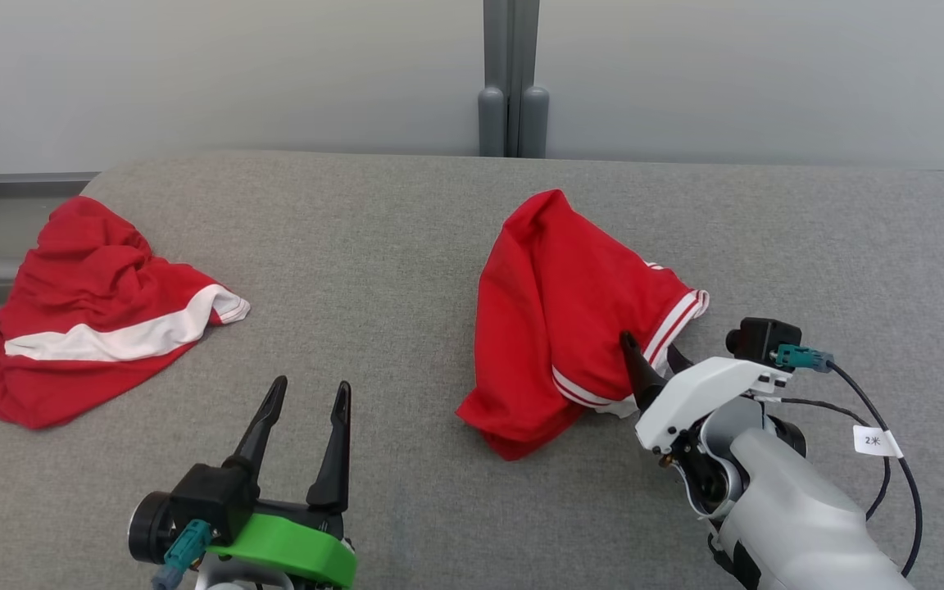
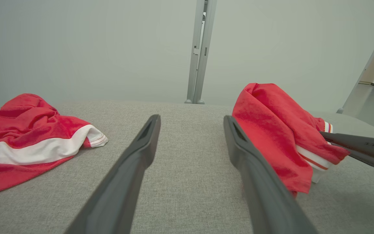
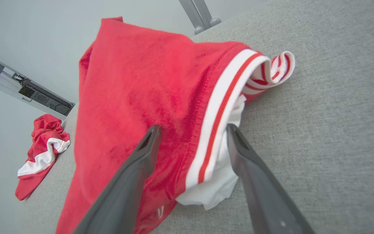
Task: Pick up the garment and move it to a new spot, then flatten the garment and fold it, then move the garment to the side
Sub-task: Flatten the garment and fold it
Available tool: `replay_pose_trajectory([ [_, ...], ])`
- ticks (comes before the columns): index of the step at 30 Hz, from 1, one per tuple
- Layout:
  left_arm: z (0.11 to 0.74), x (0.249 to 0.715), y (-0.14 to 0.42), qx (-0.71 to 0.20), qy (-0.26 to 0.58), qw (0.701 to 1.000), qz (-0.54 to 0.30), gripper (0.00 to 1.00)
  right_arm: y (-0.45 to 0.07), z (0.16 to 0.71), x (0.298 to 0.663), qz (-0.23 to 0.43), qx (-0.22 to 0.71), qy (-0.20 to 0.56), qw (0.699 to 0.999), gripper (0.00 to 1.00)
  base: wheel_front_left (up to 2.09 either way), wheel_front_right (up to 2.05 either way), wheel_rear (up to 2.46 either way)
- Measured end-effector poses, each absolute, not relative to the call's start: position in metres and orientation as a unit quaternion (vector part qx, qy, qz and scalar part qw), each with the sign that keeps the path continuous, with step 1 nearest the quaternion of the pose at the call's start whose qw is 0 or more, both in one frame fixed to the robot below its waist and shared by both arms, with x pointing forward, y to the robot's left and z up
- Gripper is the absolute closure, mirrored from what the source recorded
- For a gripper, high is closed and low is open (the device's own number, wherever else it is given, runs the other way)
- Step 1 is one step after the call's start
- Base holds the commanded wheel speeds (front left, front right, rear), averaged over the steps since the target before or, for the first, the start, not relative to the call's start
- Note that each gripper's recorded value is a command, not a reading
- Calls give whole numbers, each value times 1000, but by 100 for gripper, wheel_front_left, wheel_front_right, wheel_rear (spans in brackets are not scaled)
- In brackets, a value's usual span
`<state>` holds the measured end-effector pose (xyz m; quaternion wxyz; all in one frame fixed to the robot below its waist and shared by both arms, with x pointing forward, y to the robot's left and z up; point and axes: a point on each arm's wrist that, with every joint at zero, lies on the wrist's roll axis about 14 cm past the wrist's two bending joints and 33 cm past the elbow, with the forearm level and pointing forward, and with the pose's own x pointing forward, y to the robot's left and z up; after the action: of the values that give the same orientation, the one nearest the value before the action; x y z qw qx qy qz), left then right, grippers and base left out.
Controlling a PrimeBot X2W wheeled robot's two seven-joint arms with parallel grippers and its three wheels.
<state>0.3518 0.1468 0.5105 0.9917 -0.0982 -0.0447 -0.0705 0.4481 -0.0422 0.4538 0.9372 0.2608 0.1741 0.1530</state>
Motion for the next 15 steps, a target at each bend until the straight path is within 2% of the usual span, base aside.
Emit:
replay_pose_trajectory([
  [11, 514, 346, 147, -99, -50, 991, -70, 0, -38, 461, 448, 156, 268, 176, 934, 0, 0, 0, 0],
  [12, 513, 346, 147, -99, -50, 991, -70, 0, -37, 462, 449, 156, 271, 177, 933, 15, 0, 0, 0],
  [13, 513, 346, 147, -99, -50, 991, -70, 0, -36, 462, 450, 157, 269, 179, 933, 50, 0, 0, 0],
  [14, 513, 346, 147, -99, -49, 991, -69, 0, -35, 462, 451, 159, 267, 181, 933, 64, 0, 0, 0],
  [15, 512, 346, 148, -100, -49, 991, -69, 0, -34, 462, 452, 160, 266, 182, 933, 100, 0, 0, 0],
])
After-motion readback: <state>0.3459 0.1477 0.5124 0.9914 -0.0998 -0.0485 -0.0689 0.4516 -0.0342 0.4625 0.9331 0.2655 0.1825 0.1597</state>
